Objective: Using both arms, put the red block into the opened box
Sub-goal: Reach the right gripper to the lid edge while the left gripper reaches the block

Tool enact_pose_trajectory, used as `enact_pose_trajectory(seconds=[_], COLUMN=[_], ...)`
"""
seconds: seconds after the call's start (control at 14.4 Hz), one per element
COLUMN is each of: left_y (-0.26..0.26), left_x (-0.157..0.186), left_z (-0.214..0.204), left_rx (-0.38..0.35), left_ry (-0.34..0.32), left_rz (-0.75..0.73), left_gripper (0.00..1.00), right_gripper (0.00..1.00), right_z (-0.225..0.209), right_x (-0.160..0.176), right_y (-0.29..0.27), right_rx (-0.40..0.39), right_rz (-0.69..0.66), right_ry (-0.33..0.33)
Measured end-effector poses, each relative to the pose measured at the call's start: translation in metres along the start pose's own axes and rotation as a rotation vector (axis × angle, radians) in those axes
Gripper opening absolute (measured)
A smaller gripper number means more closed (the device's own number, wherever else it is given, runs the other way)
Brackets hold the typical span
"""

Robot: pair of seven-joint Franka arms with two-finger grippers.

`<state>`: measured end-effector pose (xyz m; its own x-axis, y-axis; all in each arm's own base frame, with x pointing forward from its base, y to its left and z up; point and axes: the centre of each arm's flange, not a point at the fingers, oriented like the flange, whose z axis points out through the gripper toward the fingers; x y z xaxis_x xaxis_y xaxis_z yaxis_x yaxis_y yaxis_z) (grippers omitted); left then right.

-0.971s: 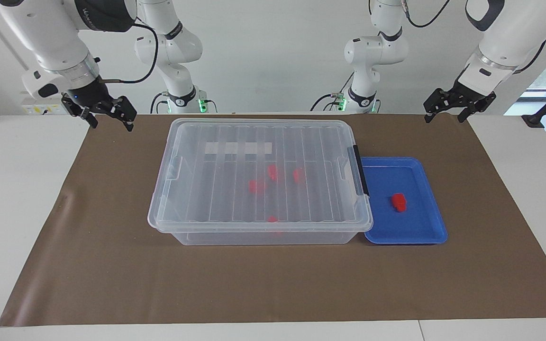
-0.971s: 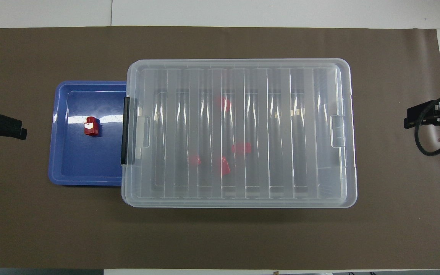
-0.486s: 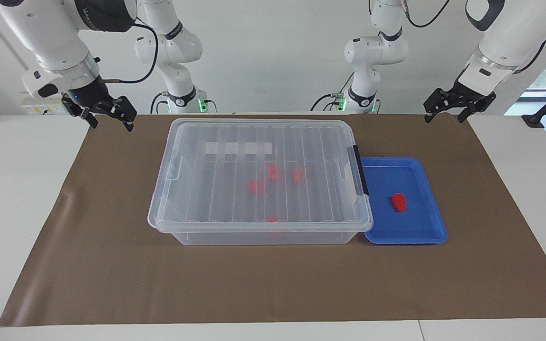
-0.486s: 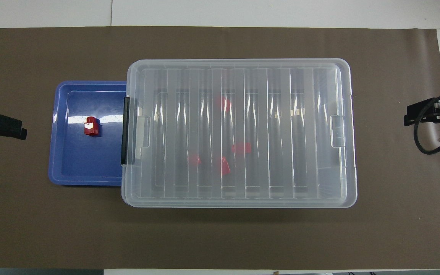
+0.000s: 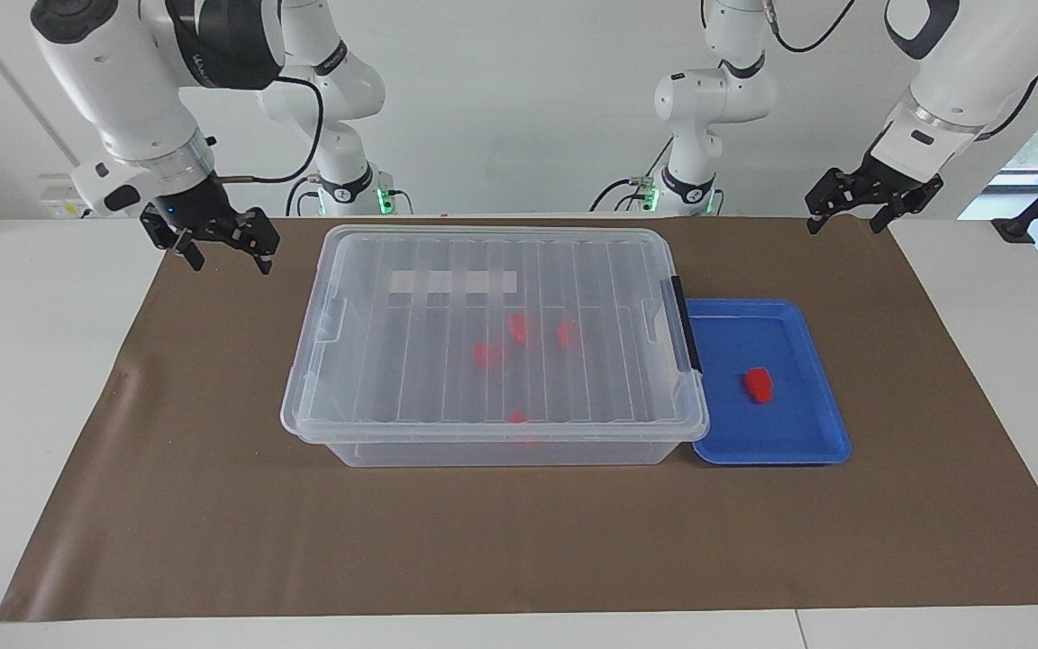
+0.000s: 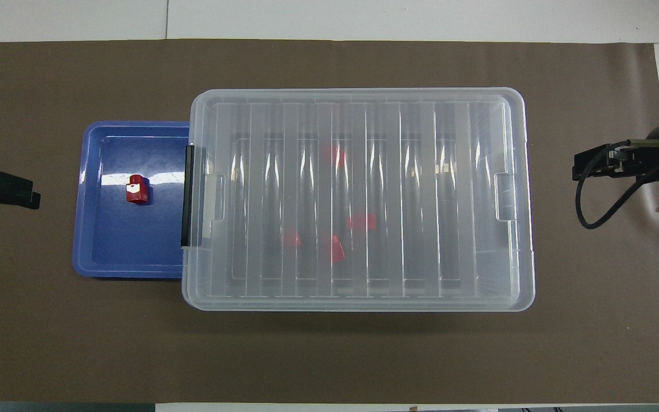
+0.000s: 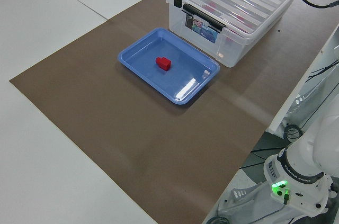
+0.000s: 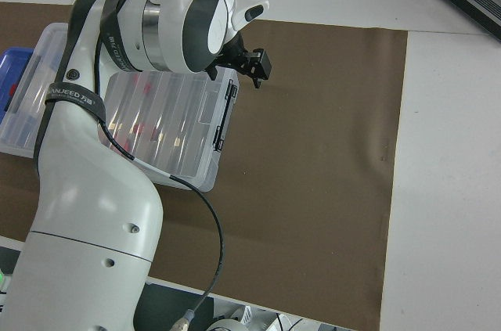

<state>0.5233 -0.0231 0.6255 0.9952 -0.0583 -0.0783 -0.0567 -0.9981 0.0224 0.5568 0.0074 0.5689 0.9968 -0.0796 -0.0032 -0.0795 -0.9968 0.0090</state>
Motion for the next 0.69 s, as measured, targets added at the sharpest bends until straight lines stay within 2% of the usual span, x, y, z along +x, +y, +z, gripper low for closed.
enact_pose_trajectory(seconds=[0.42,0.69], left_y=[0.0,0.0], left_x=[0.0,0.0], left_z=[0.0,0.0], left_rx=[0.0,0.0], left_ry=[0.0,0.0], left_rz=[0.0,0.0], left_gripper=[1.0,1.0], right_gripper=[1.0,1.0], right_z=[0.074,0.095], right_x=[0.008,0.004], right_y=[-0.031,-0.03], right_rx=[-0.005,-0.008], right_rz=[-0.015,-0.015], right_ry=[-0.026,-0.045])
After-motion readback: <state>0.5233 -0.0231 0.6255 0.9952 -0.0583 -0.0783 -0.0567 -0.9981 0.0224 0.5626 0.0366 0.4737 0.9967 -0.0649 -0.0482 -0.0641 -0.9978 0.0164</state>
